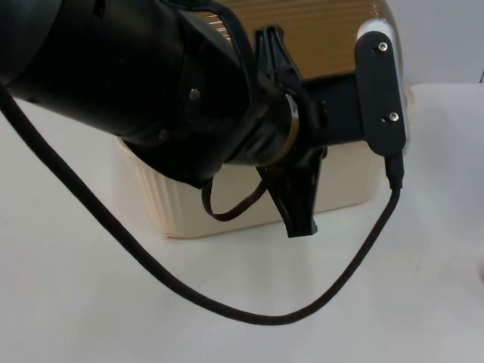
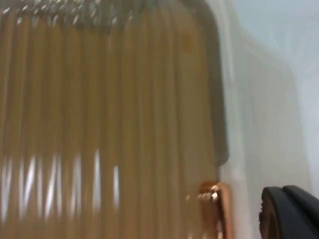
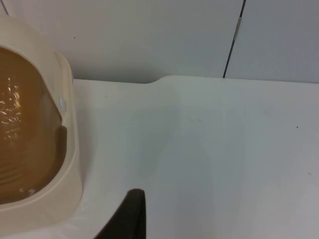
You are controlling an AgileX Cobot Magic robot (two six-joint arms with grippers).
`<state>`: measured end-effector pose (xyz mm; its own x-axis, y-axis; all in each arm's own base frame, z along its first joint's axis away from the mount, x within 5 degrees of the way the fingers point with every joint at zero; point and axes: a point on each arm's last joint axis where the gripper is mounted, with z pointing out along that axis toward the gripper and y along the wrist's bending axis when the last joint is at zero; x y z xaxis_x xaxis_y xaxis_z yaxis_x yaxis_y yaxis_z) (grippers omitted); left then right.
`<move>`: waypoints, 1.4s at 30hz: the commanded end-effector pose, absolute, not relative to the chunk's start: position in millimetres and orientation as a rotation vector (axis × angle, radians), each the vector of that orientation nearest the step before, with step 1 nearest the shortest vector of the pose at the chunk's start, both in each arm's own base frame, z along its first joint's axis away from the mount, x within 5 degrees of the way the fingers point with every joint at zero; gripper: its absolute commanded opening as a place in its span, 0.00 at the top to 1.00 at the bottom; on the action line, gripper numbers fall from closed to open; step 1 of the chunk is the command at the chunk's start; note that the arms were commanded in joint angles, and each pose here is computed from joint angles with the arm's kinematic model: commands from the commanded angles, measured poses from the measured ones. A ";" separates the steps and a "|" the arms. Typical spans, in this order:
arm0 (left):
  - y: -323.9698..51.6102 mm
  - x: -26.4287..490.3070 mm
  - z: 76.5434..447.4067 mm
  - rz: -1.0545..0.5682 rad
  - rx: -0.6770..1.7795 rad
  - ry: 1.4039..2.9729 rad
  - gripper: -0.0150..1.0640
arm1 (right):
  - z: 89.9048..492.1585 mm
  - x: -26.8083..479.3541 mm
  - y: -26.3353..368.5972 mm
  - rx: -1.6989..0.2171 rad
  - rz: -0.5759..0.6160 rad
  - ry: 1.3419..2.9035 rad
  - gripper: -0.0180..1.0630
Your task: Open the box lid with the left hand, place the block into the box with the right hand, then close the box lid with the left hand.
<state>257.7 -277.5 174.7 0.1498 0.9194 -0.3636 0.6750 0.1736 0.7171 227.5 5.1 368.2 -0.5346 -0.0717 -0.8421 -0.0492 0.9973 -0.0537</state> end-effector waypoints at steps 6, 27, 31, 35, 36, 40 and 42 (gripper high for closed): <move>-284.1 259.5 166.6 0.329 1.611 1.578 0.99 | 371.7 227.8 3.6 -0.082 -0.039 2.119 0.01; -269.0 291.3 163.9 0.426 1.575 1.610 0.99 | 373.0 228.5 3.7 -0.082 -0.039 2.103 0.01; -270.9 289.8 163.0 0.394 1.591 1.605 0.99 | 373.0 228.5 3.7 -0.082 -0.039 2.103 0.01; -268.1 292.0 164.3 0.441 1.568 1.612 0.99 | 372.9 228.5 3.7 -0.084 -0.040 2.103 0.01; -266.2 293.5 165.3 0.472 1.552 1.616 0.99 | 372.9 228.5 3.7 -0.084 -0.040 2.103 0.01; -262.9 295.3 170.2 0.520 1.519 1.617 0.99 | 372.9 228.5 3.7 -0.084 -0.040 2.103 0.01; -262.3 295.0 175.6 0.519 1.506 1.611 0.99 | 372.9 228.5 3.7 -0.084 -0.040 2.103 0.01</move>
